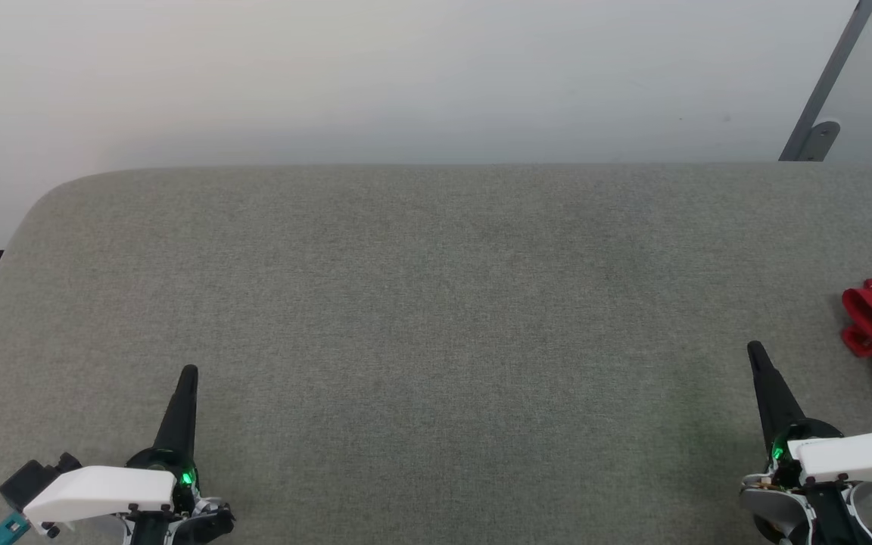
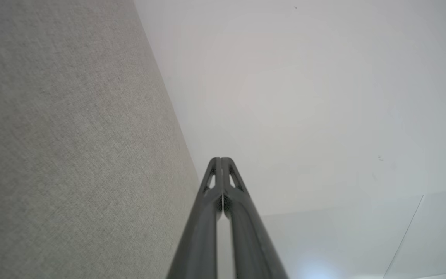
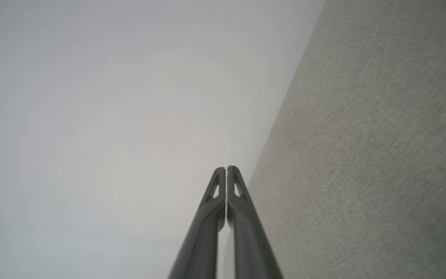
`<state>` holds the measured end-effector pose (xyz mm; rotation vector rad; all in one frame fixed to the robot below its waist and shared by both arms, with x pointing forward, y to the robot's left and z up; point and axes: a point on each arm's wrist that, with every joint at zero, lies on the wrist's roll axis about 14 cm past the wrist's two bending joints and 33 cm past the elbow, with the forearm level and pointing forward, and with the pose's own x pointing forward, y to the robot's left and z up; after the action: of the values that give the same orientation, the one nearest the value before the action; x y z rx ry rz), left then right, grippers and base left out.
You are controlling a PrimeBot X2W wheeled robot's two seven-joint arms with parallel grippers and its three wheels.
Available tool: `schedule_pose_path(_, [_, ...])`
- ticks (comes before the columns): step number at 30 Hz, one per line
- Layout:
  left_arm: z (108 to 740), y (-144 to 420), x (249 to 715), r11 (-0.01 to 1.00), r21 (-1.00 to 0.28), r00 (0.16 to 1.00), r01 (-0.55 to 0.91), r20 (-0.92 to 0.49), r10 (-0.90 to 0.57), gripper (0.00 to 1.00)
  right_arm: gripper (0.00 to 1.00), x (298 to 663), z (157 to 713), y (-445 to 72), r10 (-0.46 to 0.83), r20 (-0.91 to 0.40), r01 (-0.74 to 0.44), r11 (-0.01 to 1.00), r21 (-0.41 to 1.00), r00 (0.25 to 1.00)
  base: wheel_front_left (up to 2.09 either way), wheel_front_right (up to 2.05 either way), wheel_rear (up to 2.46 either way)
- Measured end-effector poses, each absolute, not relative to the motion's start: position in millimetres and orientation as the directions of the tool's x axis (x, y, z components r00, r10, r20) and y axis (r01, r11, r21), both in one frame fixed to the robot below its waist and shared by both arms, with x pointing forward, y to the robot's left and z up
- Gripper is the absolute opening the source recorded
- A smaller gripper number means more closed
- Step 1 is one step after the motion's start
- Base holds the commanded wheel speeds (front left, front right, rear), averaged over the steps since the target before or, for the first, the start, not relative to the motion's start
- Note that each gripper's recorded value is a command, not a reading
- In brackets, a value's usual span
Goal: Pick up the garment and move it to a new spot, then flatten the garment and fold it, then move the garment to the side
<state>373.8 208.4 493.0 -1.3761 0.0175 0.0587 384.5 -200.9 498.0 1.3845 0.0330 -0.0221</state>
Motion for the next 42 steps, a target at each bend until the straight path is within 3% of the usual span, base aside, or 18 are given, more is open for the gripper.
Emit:
schedule_pose_path(27, [503.8, 199.8, 387.2, 0.002, -1.000, 1.000, -0.011, -0.011, 0.000, 0.00, 0.00, 387.6, 504.7, -200.2, 0.000, -0.009, 0.009, 0.003, 1.000, 1.000, 0.00, 0.00, 0.00])
schedule_pose_path(42, [503.9, 200.0, 387.3, -0.004, -1.000, 1.000, -0.010, -0.010, 0.001, 0.00, 0.00, 388.6, 506.0, -199.9, 0.000, -0.004, 0.004, -0.002, 1.000, 1.000, 0.00, 0.00, 0.00])
